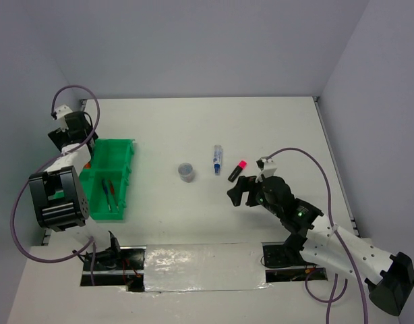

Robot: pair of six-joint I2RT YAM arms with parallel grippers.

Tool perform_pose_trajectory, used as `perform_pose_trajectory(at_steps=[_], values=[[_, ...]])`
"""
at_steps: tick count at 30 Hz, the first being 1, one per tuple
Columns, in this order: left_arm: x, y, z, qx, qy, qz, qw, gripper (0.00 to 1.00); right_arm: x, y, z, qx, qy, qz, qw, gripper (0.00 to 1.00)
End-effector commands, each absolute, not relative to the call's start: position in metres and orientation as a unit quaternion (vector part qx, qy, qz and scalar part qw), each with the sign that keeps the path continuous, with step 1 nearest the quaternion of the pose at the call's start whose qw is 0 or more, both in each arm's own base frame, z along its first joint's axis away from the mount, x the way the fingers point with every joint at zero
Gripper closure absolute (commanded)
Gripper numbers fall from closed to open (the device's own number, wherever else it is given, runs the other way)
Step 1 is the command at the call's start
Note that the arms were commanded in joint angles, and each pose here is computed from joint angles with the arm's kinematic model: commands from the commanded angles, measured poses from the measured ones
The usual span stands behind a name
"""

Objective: Sort the stationery into containers
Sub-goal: Place the pen in the storage box, then pick up the pen from the center of the board.

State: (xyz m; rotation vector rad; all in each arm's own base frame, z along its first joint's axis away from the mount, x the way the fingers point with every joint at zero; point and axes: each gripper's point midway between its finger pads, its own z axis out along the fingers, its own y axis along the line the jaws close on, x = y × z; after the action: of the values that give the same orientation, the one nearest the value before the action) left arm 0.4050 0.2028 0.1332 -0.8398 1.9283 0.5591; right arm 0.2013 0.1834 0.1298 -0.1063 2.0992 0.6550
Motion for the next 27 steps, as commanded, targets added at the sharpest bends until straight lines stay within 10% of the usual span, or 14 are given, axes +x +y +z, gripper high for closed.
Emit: perform_pose_trajectory(at_steps=[1, 17, 27], values=[[0.417, 0.190, 0.186, -0.367, 0.743, 0.229, 0.511, 0.01, 0.214, 0.181, 0.158, -0.007, 0.833, 0.270, 0.483, 0.00], [0.440, -0.105, 0.316, -0.048, 0.821, -0.040, 0.568, 0.01, 0.246, 0.104, 0.129, 0.208, 0.857, 0.063, 0.468, 0.00], [0.366, -0.334, 0.233, 0.157, 0.855, -0.181, 0.461, 0.01, 0.221, 0.062, 0.173, 0.333, 0.771, 0.132, 0.526, 0.00]])
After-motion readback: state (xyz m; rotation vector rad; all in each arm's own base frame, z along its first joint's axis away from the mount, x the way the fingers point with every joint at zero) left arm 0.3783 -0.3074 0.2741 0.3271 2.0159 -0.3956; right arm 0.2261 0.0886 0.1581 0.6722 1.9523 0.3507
